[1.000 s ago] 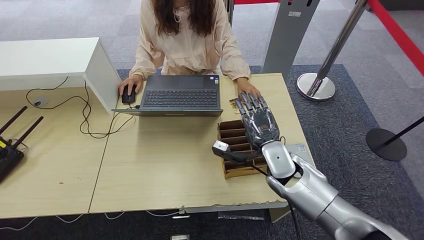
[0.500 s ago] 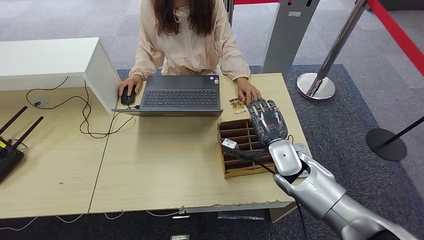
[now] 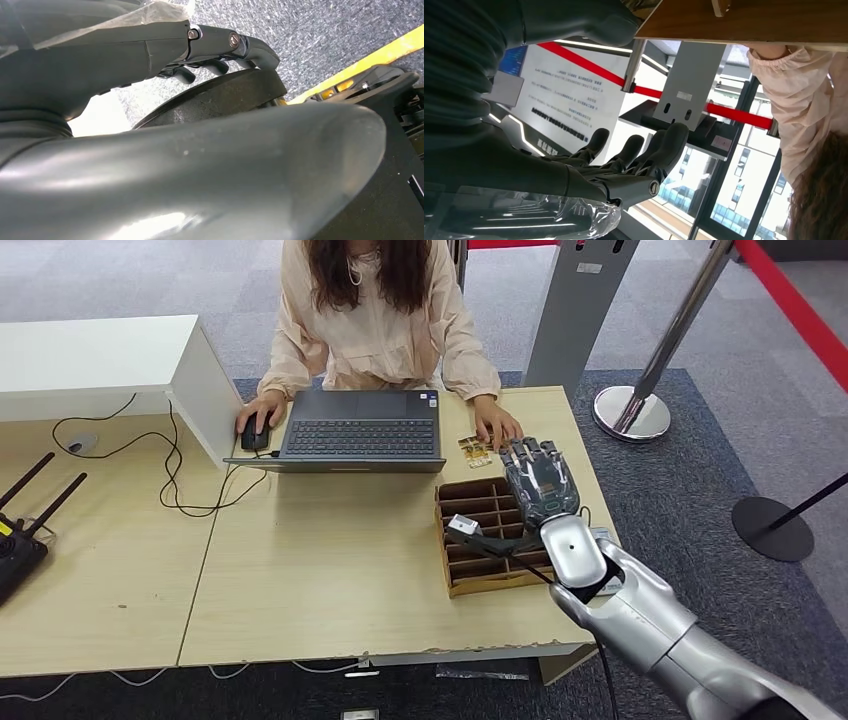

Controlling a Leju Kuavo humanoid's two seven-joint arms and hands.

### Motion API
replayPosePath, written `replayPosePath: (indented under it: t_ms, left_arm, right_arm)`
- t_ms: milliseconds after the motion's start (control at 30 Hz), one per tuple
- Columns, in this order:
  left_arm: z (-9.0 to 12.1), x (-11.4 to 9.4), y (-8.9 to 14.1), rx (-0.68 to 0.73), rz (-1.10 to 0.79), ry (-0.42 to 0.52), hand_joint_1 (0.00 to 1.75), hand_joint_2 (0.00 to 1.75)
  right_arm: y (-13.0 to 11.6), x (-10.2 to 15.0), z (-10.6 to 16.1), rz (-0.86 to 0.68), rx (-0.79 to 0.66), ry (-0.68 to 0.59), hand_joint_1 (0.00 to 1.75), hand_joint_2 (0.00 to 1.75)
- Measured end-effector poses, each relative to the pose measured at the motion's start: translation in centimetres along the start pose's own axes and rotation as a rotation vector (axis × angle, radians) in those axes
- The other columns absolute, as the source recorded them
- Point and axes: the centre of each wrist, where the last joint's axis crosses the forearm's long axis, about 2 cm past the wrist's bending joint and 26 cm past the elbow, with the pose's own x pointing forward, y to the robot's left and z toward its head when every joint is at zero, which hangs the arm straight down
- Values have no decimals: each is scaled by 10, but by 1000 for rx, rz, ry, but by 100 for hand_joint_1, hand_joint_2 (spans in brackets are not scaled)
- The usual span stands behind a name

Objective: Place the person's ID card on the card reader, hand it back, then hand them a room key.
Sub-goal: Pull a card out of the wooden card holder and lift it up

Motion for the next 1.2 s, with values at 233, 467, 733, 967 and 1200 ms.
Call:
replayPosePath:
  t_ms: [233,467,733,967,1200]
  left_arm:
    - [0,0,0,-1,2,0,0,0]
    - [0,0,0,-1,4,-6,0,0]
    - [0,0,0,-2,7,-10,0,0]
    - [0,0,0,0,11,-9,0,0]
    - [0,0,0,1,11,-13,0,0]
  right_arm:
    - [-1,-1,-1,7,1,1,51,175]
    - [-2,-2,-1,11,1,0,51,175]
    - [-1,-6,0,20,11,3,53,175]
    - [5,-8,4,15,28,5,56,175]
    - [10,-11,9,12,40,8,58,175]
